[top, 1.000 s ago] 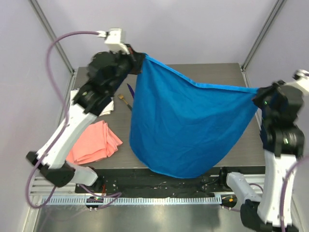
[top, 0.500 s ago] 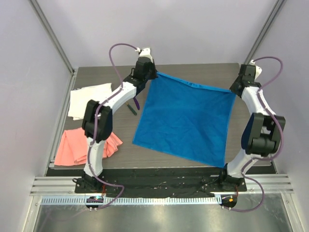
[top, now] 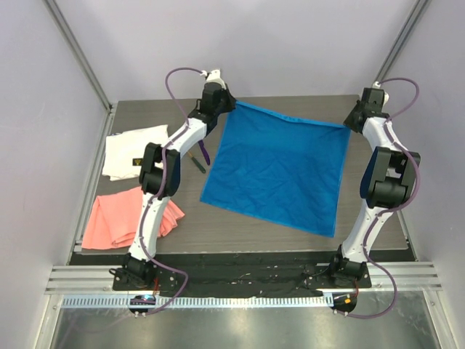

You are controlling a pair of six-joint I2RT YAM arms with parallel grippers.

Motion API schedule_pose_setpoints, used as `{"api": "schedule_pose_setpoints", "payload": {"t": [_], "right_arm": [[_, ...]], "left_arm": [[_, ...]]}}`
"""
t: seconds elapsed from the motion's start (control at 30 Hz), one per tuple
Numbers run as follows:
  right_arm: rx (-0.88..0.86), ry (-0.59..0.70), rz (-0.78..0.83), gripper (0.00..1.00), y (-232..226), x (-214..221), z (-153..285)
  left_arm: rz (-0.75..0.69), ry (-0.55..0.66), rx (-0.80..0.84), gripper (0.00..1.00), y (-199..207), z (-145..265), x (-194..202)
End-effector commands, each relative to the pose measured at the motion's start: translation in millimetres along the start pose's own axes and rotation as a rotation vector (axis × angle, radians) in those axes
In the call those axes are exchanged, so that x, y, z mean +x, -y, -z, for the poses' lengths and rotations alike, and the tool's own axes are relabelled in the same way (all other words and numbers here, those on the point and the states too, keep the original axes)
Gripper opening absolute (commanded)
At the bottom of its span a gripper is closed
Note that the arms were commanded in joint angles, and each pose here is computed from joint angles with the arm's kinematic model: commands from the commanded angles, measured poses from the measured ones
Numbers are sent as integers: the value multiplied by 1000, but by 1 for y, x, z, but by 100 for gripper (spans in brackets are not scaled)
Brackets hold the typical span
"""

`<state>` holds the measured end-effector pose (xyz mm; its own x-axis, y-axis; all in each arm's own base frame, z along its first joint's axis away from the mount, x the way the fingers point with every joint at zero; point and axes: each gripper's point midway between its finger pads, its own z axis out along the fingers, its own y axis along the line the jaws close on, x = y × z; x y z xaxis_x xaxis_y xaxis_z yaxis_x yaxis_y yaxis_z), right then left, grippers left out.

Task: Fold the napkin into a case and place the utensils inside
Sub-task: Flatten out the napkin at the center of the board.

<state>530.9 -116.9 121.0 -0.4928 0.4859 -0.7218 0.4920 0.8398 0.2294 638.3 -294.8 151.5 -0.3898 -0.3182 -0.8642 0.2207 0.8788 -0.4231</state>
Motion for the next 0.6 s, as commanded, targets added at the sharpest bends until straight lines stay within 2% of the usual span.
{"api": "schedule_pose_setpoints", "payload": {"t": [0.0,0.07,0.1,0.13,0.17,0.3,0.43,0.57], "right_arm": [[-49,27,-60,1,-10,-24,23],[-63,1,-90,1,-10,-12,43],[-54,-26,-97,1,-5,4,48],[-43,-5,-99,1,-2,-1,61],[-22,2,-91,1,4,0,65],[34,57,-30,1,21,-17,71],[-8,88,14,1,8,-41,53],[-40,81,25,1,-6,-56,31]], "left_arm": [[28,75,99,0,30,6,-41],[33,54,89,0,30,13,-43],[37,6,73,0,27,16,-34],[36,3,94,0,34,22,-39],[43,-47,73,0,27,25,-24],[88,-40,91,0,29,41,-21],[116,-22,100,0,33,46,-28],[115,-12,95,0,32,32,-30]]}}
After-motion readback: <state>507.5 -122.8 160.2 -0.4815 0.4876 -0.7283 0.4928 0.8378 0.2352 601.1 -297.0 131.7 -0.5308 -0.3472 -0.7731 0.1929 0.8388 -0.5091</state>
